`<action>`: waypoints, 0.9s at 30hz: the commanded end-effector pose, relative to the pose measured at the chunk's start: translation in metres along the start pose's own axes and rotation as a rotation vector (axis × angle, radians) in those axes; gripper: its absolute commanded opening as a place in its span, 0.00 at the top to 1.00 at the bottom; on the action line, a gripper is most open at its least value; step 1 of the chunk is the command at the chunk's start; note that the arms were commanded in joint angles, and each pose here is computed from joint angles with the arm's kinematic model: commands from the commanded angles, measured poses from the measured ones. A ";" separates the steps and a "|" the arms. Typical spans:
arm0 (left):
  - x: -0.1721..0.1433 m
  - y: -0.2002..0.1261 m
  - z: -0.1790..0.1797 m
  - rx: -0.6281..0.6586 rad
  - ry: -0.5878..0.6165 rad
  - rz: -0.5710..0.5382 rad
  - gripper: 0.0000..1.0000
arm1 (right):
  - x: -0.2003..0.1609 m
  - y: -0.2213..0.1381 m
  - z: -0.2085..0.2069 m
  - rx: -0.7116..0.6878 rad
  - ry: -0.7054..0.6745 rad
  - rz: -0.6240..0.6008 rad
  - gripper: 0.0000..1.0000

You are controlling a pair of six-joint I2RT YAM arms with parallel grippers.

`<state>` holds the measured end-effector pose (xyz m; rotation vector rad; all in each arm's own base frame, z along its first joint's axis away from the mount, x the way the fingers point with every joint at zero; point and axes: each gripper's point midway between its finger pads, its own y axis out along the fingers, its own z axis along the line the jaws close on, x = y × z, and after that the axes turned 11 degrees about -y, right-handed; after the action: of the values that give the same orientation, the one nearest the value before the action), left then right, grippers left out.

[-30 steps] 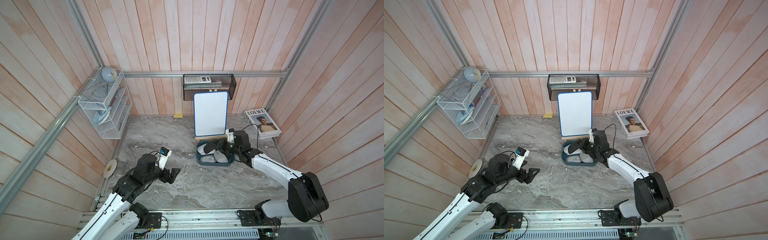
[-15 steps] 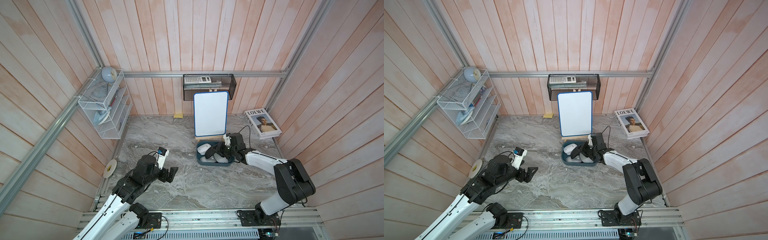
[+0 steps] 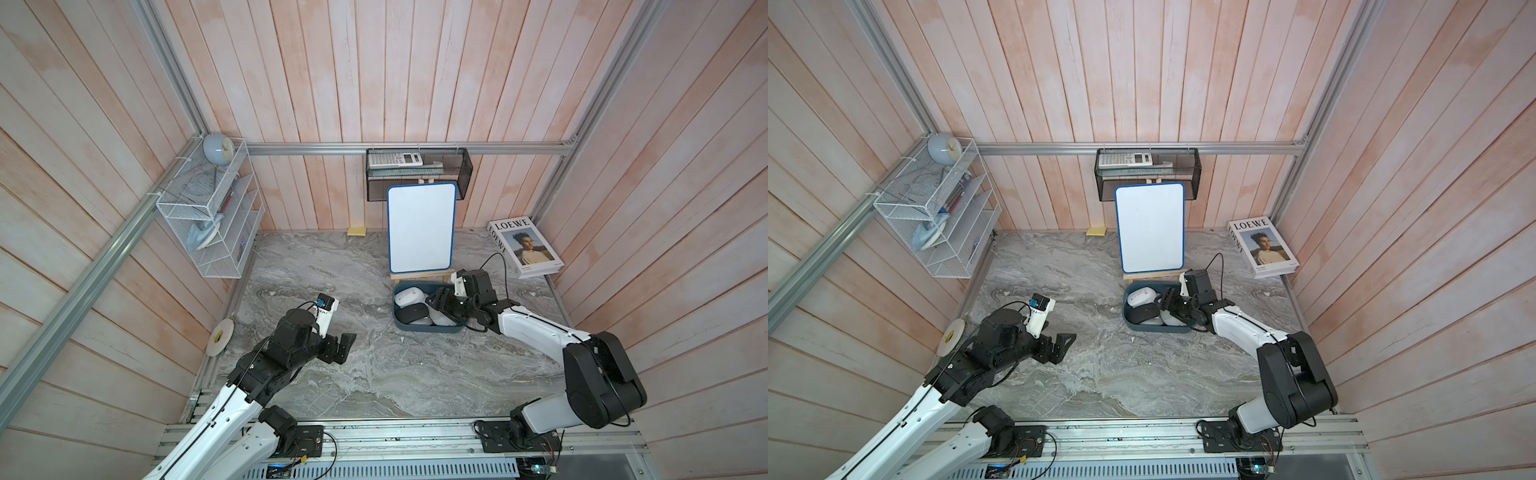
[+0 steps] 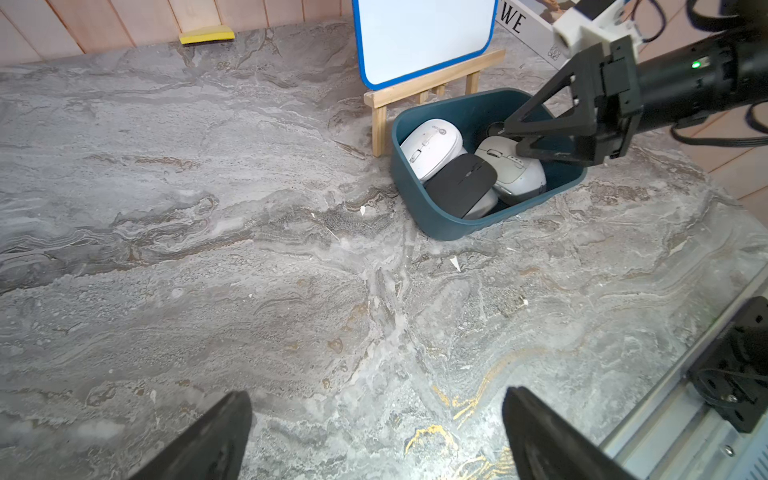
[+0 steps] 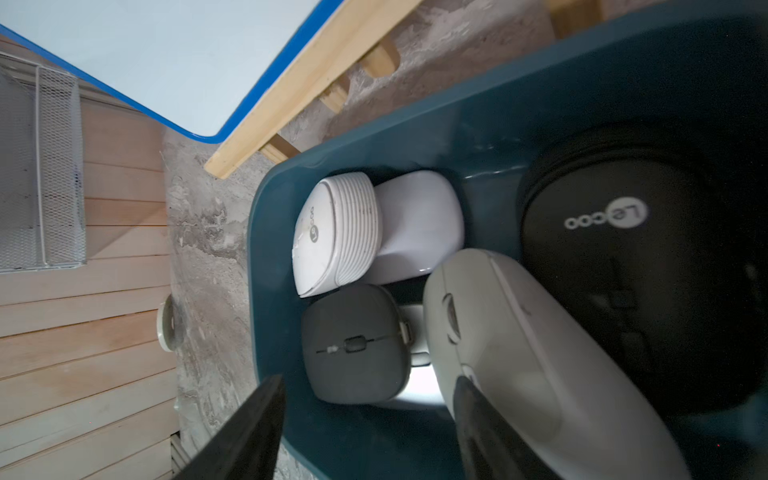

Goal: Put the mouse in the storage box
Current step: Place the mouse in the storage box, then reset both arms

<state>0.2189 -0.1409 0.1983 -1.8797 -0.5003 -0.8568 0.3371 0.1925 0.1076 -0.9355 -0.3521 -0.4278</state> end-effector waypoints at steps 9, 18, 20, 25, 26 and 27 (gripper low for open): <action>0.044 0.012 0.093 0.522 -0.055 -0.297 0.00 | 0.058 -0.127 -0.069 -0.544 -0.307 -0.422 0.30; 0.025 0.040 0.187 0.737 -0.134 -0.499 0.00 | 0.038 -0.149 -0.138 -0.873 -0.492 -0.589 0.26; 0.029 0.041 0.197 0.740 -0.113 -0.528 0.00 | 0.033 -0.143 -0.151 -0.878 -0.485 -0.639 0.22; 0.050 0.046 0.227 0.701 -0.173 -0.641 0.00 | 0.051 -0.140 -0.174 -0.827 -0.388 -0.735 0.19; 0.052 0.053 0.231 0.692 -0.175 -0.620 0.00 | 0.056 -0.136 -0.174 -0.787 -0.385 -0.746 0.19; 0.054 0.059 0.232 0.685 -0.183 -0.579 0.00 | 0.061 -0.134 -0.176 -0.762 -0.373 -0.763 0.20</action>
<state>0.3434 0.0520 0.0985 -1.1291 -1.2095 -0.6026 0.3111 -0.0409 0.0872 -1.8036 -0.7995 -0.9424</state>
